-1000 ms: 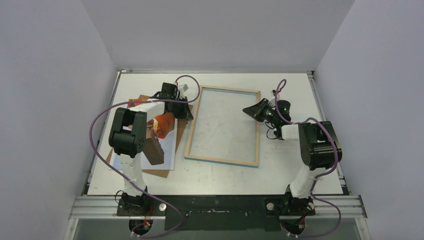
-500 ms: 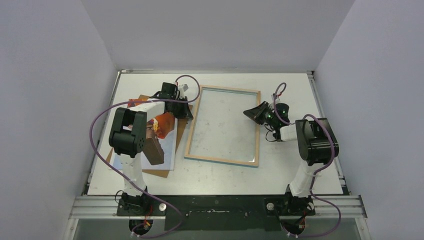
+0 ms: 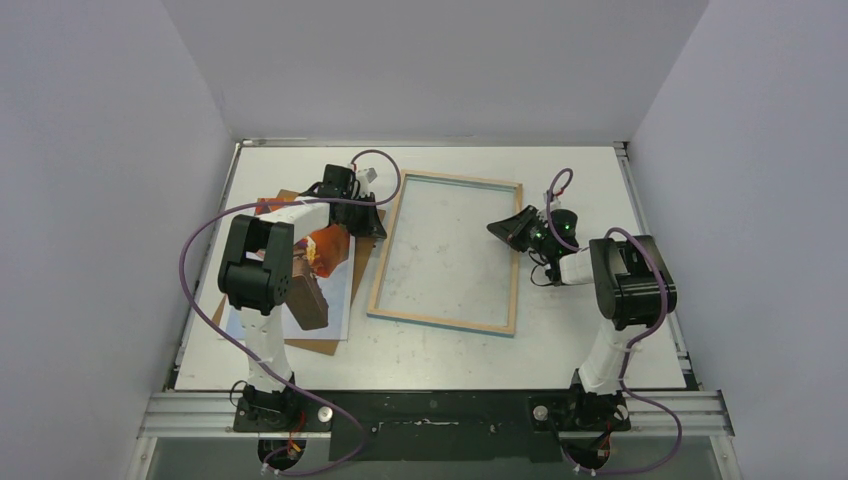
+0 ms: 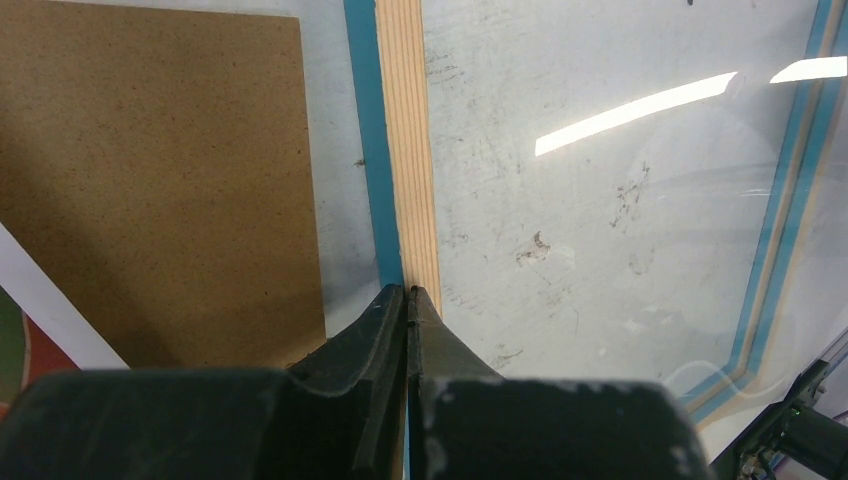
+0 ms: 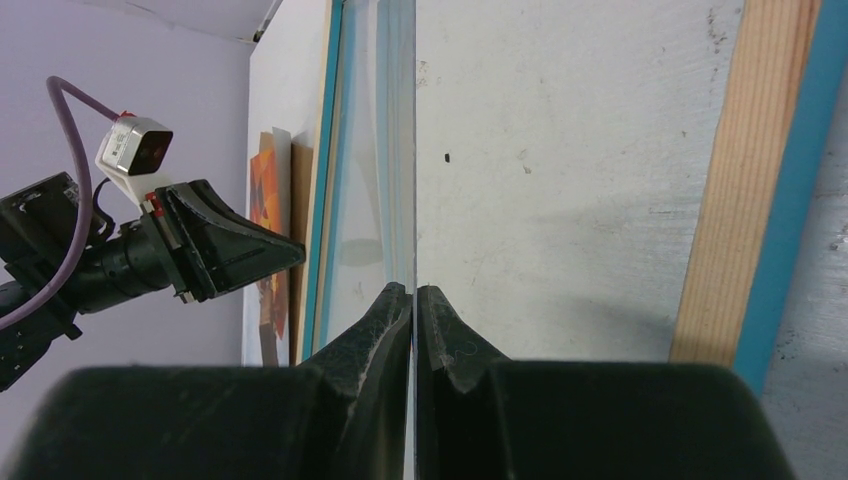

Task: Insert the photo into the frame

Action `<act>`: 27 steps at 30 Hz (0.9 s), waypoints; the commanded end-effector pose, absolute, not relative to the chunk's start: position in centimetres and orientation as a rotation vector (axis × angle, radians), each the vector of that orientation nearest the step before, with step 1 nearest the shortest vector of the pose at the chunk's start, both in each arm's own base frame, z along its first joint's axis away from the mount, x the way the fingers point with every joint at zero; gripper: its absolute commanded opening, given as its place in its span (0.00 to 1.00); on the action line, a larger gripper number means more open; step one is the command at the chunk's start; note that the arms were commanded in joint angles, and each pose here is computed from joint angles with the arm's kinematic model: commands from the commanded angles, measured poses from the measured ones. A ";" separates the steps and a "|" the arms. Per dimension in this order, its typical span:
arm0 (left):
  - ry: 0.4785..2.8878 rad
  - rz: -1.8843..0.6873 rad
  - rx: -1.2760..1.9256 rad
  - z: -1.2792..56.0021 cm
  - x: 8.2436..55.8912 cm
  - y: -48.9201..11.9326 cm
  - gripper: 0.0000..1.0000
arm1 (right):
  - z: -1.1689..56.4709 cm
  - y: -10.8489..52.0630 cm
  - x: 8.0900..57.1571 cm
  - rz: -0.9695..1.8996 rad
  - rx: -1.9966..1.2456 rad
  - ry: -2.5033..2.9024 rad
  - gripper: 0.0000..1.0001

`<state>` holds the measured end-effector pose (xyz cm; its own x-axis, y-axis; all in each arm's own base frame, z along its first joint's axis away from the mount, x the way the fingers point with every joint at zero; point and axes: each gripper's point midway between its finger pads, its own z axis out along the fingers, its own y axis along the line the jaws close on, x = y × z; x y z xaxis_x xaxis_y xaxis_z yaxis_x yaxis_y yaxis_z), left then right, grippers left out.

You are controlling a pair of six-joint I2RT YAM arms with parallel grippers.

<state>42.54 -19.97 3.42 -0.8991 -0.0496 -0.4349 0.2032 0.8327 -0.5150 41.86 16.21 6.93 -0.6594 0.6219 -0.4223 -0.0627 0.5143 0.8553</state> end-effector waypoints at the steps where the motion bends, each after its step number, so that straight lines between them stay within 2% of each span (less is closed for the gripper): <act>1: 2.628 -0.785 0.151 2.0 41.8 -20.5 0.00 | 8.7 16.0 43.3 1.160 0.414 1.919 0.05; 27: 2.635 -0.809 0.175 2.2 41.4 -21.4 0.00 | 8.6 15.7 44.5 1.114 0.424 1.955 0.05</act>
